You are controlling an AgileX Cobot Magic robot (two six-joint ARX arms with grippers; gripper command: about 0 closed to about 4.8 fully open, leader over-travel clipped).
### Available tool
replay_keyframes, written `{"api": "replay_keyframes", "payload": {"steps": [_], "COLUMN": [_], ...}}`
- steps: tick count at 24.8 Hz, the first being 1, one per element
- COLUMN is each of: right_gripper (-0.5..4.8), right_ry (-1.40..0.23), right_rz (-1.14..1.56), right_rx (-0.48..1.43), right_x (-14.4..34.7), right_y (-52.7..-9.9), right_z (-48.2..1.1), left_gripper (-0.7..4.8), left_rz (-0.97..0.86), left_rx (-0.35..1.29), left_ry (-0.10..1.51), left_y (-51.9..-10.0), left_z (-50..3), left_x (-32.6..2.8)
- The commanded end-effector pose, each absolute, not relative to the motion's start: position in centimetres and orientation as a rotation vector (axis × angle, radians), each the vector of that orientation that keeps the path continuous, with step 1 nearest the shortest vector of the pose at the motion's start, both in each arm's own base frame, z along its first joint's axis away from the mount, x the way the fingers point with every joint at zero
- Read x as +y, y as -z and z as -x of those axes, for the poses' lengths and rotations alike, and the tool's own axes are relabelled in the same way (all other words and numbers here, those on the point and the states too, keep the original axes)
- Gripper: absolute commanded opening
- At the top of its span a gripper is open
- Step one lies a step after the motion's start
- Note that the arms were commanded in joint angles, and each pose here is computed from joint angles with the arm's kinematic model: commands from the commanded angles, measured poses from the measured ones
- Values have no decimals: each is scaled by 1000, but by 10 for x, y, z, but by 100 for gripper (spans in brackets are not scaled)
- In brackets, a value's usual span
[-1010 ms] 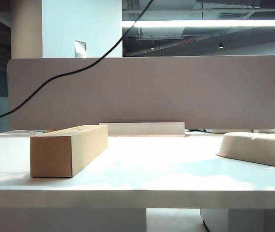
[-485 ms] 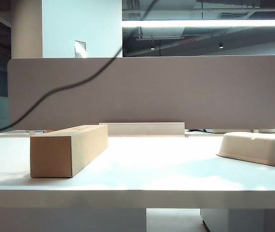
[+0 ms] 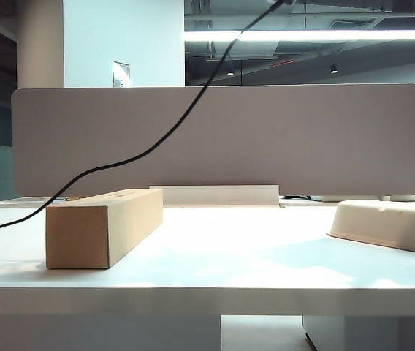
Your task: Pick up the charging cable and the phone, plug the charging cable into the charging port on the phone, and finally place them back on the table.
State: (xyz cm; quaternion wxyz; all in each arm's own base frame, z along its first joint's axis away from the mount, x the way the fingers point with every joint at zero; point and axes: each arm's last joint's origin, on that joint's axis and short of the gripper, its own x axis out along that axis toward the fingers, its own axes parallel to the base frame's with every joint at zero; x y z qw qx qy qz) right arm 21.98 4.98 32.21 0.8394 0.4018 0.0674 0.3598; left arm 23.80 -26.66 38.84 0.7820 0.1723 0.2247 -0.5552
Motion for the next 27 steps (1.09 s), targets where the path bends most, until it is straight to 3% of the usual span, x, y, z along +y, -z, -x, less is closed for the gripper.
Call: {"api": "replay_keyframes", "payload": {"steps": [1, 7, 9, 12, 15, 17, 27], "right_gripper": [-6, -6, -6, -6, -6, -6, -6], "right_ry": [-727, -536, -494, -409, -342, -317, -193], "right_rz": [-772, -679, -685, -700, -713, -715, -722], "right_rx": [52, 193, 236, 311, 392, 423, 580], "right_x": [49, 44, 43, 37, 33, 33, 32], "right_y": [-328, -303, -296, -281, -267, -260, -224], "right_z": [-219, -229, -233, -241, -247, -250, -263], "left_gripper": [230, 220, 175, 47, 42, -9, -6], "left_rz": [-399, -567, -572, -573, -576, -575, -539], "left_rx": [507, 506, 485, 427, 393, 376, 334], "left_ry": [1152, 947, 922, 895, 824, 779, 729], "left_y": [-391, -407, -415, -434, -447, -453, -470], "left_z": [-235, -220, -213, -200, -189, -185, -166], "left_x": [-260, -233, -225, -206, -189, -179, -148]}}
